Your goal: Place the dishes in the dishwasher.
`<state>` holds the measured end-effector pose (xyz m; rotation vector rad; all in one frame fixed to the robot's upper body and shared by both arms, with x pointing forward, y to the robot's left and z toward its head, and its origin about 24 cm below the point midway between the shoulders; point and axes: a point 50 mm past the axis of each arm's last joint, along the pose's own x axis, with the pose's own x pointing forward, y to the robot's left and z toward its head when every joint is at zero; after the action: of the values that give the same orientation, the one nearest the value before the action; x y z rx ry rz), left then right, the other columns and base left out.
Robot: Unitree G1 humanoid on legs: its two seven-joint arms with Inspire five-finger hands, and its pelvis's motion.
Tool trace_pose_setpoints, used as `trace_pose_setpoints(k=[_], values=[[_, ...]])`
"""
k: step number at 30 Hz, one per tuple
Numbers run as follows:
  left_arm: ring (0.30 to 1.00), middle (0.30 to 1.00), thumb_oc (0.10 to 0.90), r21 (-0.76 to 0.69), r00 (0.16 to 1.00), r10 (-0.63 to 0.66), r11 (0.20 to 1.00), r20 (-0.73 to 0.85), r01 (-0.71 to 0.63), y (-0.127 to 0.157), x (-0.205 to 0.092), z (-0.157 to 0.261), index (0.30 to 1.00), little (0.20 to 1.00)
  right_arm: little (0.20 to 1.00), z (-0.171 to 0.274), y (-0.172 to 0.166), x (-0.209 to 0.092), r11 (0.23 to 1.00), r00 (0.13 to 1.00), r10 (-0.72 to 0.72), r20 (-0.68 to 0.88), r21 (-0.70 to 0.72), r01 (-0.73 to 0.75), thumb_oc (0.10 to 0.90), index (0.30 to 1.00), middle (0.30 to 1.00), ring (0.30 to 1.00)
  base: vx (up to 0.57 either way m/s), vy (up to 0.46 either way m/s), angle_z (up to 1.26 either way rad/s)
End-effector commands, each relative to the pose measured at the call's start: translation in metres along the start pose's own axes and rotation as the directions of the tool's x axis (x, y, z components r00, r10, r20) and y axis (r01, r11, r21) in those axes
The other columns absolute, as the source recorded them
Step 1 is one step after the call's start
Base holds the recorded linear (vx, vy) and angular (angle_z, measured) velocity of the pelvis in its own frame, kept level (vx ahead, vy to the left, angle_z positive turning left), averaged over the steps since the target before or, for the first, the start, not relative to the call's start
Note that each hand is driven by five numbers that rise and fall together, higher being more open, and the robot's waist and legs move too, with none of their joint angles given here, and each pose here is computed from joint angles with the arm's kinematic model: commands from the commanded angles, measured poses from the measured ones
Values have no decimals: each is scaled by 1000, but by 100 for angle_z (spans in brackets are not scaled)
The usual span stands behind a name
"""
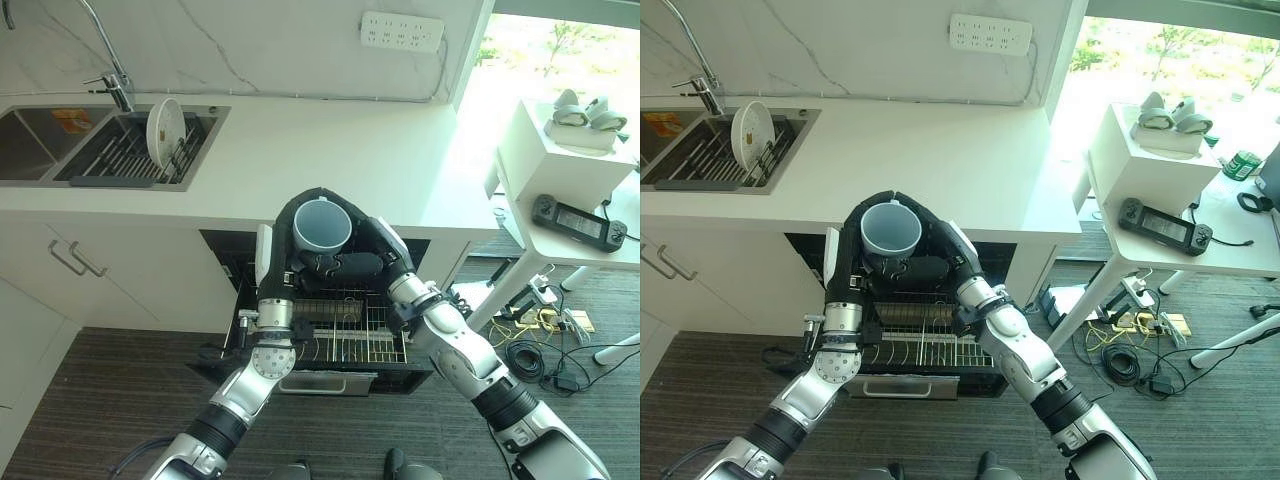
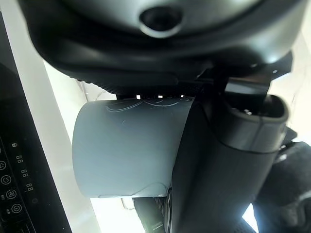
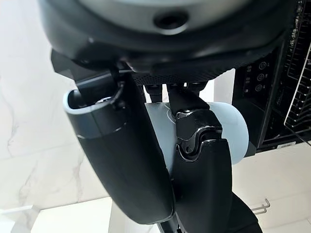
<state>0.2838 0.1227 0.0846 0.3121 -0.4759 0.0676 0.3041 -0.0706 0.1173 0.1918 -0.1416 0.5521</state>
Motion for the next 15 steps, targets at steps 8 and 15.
trace_pose_setpoints(k=[8,15], values=[[300,300,400,-100,880,-267,939,392,330,-60,17,78,300,300,900,80,64,39,969,898,243,366,-120,-214,800,900,900,900,0,0,0],[300,300,400,-73,856,-287,934,429,350,-62,17,84,300,300,900,71,69,41,958,903,286,321,-86,-273,800,900,900,900,0,0,0]])
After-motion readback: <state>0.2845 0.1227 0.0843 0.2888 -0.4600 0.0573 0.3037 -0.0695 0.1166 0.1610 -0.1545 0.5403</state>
